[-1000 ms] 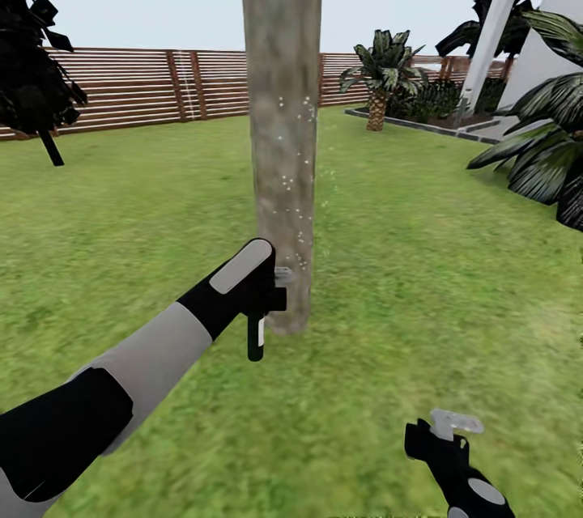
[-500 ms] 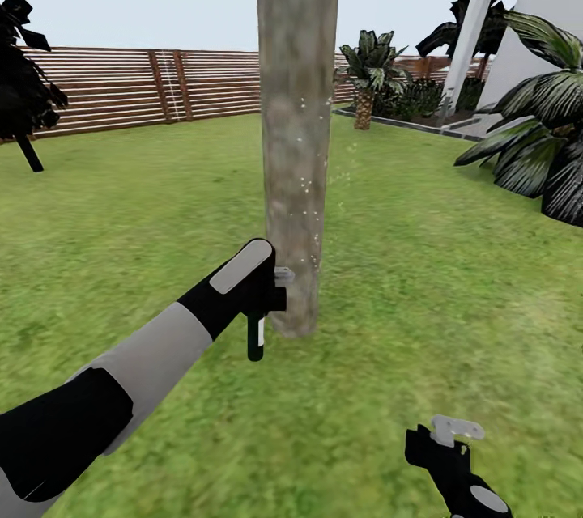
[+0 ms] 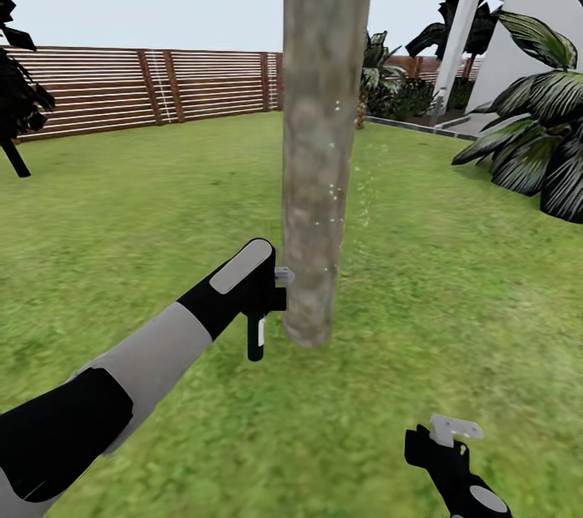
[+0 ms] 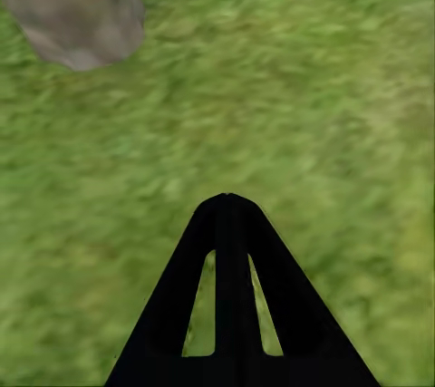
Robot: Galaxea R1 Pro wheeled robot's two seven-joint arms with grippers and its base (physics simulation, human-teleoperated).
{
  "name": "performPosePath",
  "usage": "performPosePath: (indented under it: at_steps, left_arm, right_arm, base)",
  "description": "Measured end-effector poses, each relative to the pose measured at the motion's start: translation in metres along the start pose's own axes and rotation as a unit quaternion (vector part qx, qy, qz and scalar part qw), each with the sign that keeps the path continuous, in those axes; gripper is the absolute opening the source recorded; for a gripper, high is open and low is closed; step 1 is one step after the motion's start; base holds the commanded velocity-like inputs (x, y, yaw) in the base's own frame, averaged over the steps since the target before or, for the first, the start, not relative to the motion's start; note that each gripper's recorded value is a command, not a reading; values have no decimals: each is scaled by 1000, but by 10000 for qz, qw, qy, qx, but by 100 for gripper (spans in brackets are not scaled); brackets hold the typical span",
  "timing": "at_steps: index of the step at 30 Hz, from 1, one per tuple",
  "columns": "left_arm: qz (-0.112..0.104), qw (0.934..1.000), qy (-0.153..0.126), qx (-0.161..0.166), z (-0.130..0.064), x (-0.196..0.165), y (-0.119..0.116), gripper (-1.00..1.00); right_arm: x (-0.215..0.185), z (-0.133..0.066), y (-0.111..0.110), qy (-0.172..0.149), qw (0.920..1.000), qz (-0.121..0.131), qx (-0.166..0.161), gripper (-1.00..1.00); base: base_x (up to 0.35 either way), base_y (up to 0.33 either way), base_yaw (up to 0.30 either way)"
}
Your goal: In the garden, pick up the pesticide atomizer on the floor and spray pesticide onto both trees until each tree trunk is fully covered.
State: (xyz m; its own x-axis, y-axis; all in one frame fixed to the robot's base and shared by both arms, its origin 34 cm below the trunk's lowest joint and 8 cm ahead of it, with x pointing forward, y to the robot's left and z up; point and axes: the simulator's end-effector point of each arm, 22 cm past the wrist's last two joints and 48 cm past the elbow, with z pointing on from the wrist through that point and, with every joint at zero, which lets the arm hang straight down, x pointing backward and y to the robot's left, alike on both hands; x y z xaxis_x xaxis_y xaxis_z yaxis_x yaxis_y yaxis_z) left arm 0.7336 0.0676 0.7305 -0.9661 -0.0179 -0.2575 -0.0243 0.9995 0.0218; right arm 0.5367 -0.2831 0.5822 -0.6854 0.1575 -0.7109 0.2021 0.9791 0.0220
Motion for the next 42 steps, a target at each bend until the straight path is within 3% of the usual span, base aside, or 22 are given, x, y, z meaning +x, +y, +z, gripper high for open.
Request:
performPosePath:
  at_steps: [16,42]
  left_arm:
    - [141,9999,45,-80,4,4,0,-100]
    - [275,9995,-80,122,-11,2,-25,-100]
  right_arm:
    - [1,0,2,9,10000,12,-19,-100]
    - [1,0,2,16,10000,10,-15,-100]
  base:
    - [14,37,-61]
    - [91,-11,0]
